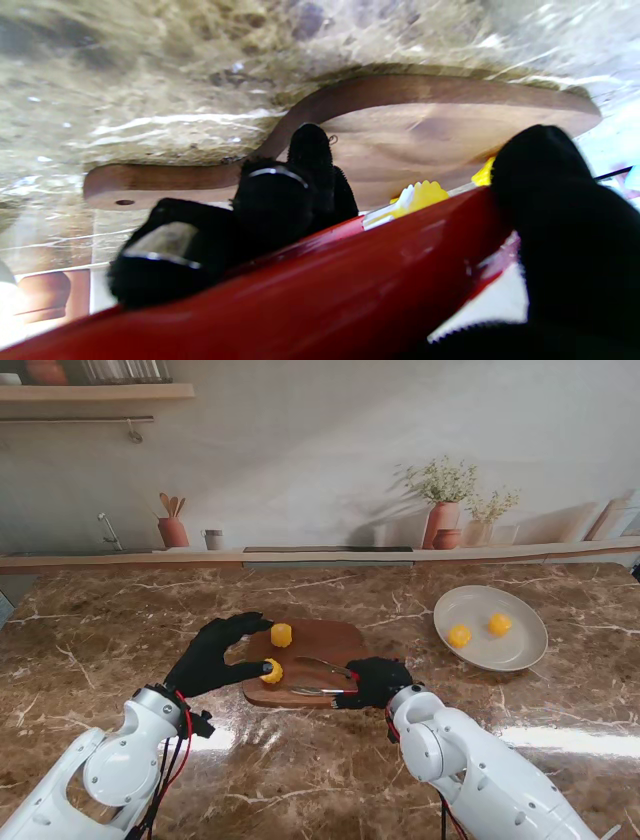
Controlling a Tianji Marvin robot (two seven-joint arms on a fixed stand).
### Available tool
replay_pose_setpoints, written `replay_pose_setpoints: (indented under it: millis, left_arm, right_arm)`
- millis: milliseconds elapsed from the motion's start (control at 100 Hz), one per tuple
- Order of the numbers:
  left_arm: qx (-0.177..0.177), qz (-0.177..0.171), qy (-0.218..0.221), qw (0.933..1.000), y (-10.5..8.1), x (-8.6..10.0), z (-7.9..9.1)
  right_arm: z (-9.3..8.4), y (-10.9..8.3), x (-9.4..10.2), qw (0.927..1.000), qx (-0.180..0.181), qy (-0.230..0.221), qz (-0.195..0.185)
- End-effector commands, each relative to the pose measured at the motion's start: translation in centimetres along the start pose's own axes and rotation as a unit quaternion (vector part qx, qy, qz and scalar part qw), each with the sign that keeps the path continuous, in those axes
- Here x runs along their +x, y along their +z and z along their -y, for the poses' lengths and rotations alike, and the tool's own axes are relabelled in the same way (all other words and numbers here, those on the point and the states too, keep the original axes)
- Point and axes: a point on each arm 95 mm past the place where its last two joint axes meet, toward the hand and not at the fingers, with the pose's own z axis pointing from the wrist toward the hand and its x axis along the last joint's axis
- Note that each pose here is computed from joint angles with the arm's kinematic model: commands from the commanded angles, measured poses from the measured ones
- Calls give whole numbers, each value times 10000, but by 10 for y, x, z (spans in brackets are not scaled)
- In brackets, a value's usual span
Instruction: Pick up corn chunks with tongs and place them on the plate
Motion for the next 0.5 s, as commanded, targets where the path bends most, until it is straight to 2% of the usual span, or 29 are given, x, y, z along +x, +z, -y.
replay_pose_setpoints:
  millis: [0, 270, 490]
  left_arm:
    - [-7, -2, 26, 10000, -1, 1, -1]
    - [18, 39, 26, 10000, -2, -3, 1]
    - [58, 28, 28, 10000, -4, -2, 0]
  right_arm:
    - [6, 4, 9, 9999, 112, 18, 40]
    - [12, 15, 25, 9994, 103, -242, 227]
    - [16, 19, 35, 9990, 195, -233, 317]
